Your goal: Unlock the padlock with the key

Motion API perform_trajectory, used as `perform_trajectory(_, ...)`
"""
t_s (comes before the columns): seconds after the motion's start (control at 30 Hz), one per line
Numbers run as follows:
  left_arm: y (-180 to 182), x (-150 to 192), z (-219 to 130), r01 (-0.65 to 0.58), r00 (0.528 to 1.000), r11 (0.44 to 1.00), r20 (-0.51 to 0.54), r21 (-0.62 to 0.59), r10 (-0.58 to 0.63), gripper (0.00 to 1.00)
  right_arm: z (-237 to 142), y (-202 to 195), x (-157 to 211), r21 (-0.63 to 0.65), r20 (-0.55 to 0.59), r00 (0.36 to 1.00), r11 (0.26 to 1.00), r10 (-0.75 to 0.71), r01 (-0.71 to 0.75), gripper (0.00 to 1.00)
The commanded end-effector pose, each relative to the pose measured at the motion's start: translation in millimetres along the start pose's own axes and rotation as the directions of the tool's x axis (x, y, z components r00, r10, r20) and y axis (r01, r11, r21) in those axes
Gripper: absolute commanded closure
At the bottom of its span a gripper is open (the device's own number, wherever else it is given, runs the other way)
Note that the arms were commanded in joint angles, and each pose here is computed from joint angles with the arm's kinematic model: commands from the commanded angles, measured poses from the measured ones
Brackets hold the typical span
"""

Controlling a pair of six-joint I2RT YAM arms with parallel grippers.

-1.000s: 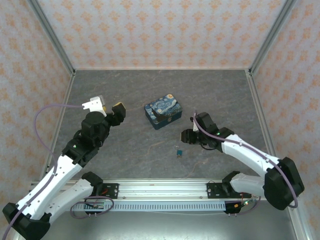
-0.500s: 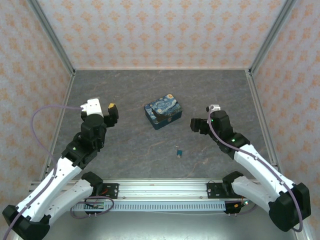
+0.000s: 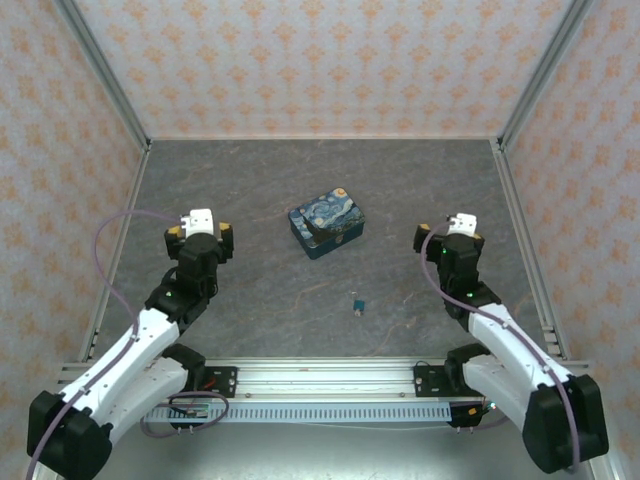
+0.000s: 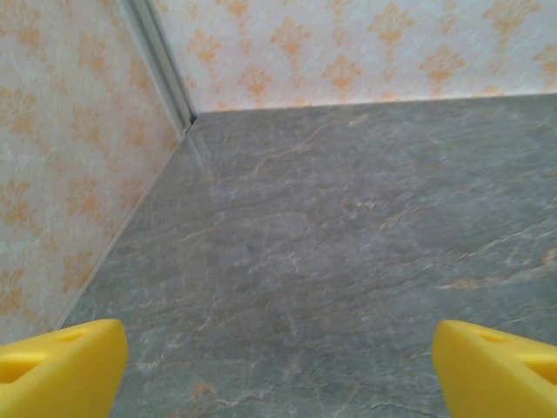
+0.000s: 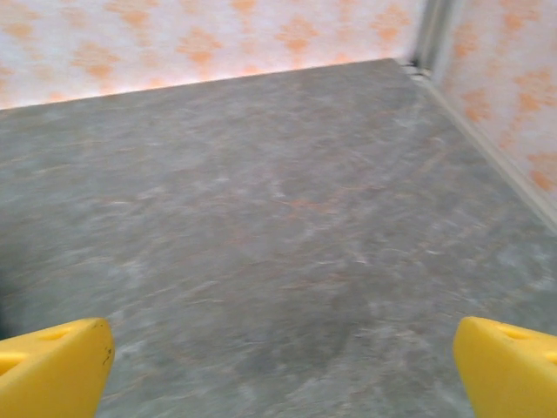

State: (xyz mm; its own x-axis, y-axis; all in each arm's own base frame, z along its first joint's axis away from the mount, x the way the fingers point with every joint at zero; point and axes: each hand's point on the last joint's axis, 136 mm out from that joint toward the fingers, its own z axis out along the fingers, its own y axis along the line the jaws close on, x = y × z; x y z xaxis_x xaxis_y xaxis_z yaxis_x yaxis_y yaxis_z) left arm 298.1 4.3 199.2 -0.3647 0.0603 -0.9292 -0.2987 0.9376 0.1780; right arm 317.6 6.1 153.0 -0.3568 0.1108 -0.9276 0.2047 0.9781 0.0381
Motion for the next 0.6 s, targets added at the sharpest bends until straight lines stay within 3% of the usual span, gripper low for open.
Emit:
perform_trajectory(0.0, 1.7, 0.9, 9.9, 0.052, 0.998, 0.998, 0.028, -0.019, -0.052, 0.09, 14.9, -12.7, -5.2, 0.035, 0.061, 0.998, 0.999, 0.02, -0.022, 0.01)
perform_trajectory(0.2, -2.6, 16.8, 25.2, 0.027, 1.0, 0.999, -0.01, -0.031, -0.027, 0.09, 47.4, -20.5, 14.4, 0.076, 0.008, 1.0, 0.997, -0.018, 0.017, 0.01)
perform_trajectory(0.4, -7.4, 26.3, 37.8, 0.001, 0.999, 0.999, -0.032, -0.035, -0.002, 0.09, 68.4, -20.4, 6.3, 0.039, 0.047, 0.999, 0.999, 0.017, -0.019, 0.01)
perform_trajectory(0.57, -10.1, 39.6, 49.7, 0.003, 0.999, 1.0, -0.052, -0.026, -0.004, 0.08, 90.0, -19.7, 25.7, 0.007, 0.069, 0.996, 0.998, 0.059, -0.059, 0.01)
